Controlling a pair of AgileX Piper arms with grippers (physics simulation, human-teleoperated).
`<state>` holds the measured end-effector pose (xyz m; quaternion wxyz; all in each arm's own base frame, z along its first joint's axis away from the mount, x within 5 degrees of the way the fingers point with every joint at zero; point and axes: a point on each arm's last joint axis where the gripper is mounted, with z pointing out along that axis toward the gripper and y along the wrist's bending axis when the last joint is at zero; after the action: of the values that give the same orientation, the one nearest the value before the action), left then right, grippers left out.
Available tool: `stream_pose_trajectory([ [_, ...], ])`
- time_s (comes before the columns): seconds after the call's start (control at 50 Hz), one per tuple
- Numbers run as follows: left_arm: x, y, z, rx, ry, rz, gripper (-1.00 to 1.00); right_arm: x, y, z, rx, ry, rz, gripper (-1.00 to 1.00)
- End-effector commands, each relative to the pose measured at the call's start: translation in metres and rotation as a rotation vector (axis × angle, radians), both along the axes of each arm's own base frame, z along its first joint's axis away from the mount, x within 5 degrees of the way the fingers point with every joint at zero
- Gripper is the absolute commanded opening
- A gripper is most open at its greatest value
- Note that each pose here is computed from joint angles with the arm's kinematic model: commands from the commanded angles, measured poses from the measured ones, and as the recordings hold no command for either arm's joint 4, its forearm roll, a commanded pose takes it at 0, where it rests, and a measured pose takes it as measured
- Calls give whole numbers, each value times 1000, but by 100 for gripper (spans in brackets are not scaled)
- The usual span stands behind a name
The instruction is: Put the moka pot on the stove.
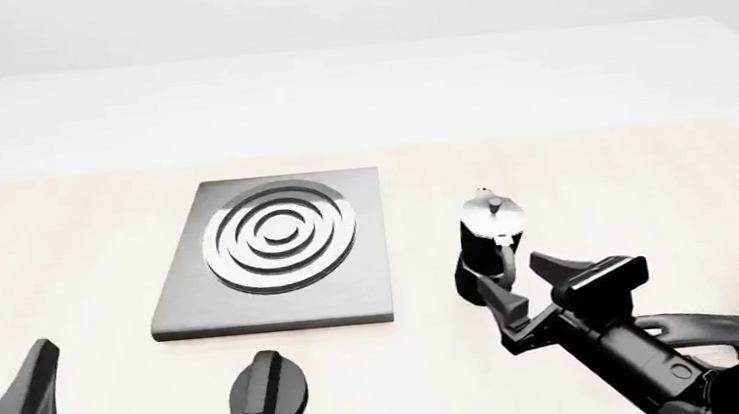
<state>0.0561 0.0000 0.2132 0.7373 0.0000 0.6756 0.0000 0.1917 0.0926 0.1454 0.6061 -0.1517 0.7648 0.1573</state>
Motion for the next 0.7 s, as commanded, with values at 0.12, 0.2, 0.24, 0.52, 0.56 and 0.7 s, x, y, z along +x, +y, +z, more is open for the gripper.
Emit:
stream_pose_trajectory([
  [0.12,0,0,0,0,0,0,100,2,0,-7,2,13,-6,100],
  [0.2,0,0,0,0,0,0,100,3,0,-8,4,15,-7,100],
  [0.24,0,0,0,0,0,0,100,3,0,-9,4,16,-7,100],
  [0.52,0,0,0,0,0,0,100,3,0,-11,10,21,-10,100],
  [0.56,0,0,0,0,0,0,100,3,0,-11,10,21,-10,100],
  [0.7,0,0,0,0,0,0,100,3,0,-12,11,23,-10,100],
])
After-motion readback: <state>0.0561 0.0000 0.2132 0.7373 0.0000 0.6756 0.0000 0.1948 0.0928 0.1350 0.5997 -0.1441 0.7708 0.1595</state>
